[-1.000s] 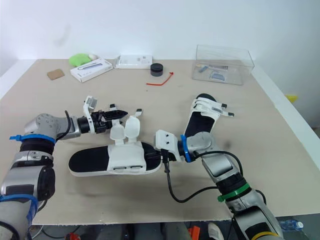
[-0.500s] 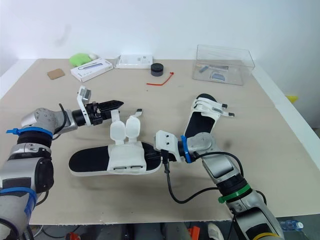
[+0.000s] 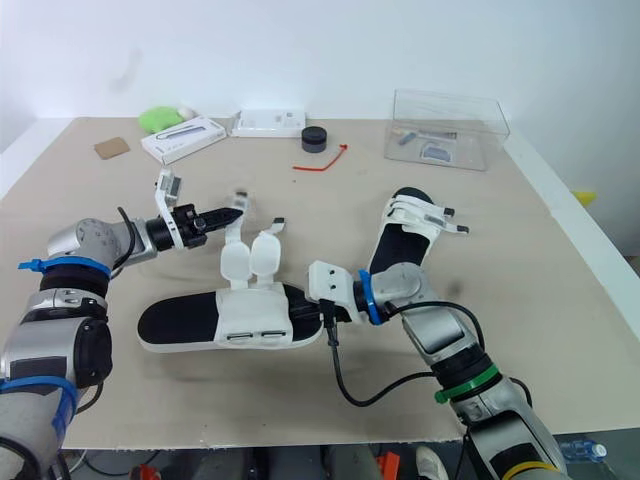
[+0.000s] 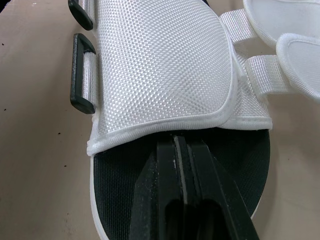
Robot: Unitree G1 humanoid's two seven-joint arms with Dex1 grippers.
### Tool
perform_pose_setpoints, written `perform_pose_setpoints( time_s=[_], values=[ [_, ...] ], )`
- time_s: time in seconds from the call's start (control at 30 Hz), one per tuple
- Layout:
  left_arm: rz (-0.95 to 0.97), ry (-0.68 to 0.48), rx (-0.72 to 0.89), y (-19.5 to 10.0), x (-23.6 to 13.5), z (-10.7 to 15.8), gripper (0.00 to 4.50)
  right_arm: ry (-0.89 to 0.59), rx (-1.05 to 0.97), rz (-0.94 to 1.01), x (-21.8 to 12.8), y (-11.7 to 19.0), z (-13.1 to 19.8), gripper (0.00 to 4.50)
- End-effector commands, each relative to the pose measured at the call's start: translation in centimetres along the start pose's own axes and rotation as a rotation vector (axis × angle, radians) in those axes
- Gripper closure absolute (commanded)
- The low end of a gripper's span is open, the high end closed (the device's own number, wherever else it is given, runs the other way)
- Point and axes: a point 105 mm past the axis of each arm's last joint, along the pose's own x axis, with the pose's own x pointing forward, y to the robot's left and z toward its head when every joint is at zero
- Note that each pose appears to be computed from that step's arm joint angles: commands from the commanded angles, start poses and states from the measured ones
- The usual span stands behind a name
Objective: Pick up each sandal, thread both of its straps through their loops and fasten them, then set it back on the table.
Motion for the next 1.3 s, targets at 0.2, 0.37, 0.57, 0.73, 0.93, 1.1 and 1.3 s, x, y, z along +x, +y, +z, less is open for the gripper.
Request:
perform_pose_setpoints(
  time_s=[0.2, 0.37, 0.57, 0.73, 0.93, 1.1, 1.3],
  values=[
    [-0.034, -0.059, 0.280, -2.1, 0.0, 2.2, 4.37, 0.007, -0.010, 0.017, 0.2, 0.5, 0.0, 4.50],
    [-0.068, -0.018, 0.785, -5.5, -0.6, 1.4, 4.37, 0.013, -0.006, 0.011, 0.0, 0.5, -0.1, 4.50],
    [-0.298, 0.155, 1.647, -9.0, -3.1, -6.0, 4.37, 0.022, -0.003, 0.014, -0.1, 0.5, -0.4, 4.50],
    [-0.421, 0.087, 2.096, -9.8, -4.8, -7.2, 4.37, 0.027, -0.007, 0.022, -0.1, 0.5, -0.5, 4.50],
    [-0.403, 0.042, 2.199, -9.5, -5.1, -6.0, 4.37, 0.025, -0.014, 0.039, 0.3, 0.5, -0.4, 4.50],
    [-0.396, 0.076, 2.051, -9.7, -5.6, -6.2, 3.88, 0.024, -0.018, 0.046, 0.4, 0.4, -0.5, 4.50],
    [-0.433, 0.066, 2.140, -10.9, -6.7, -6.4, 1.23, 0.024, -0.020, 0.056, 0.5, 0.4, -0.6, 4.50]
  ],
)
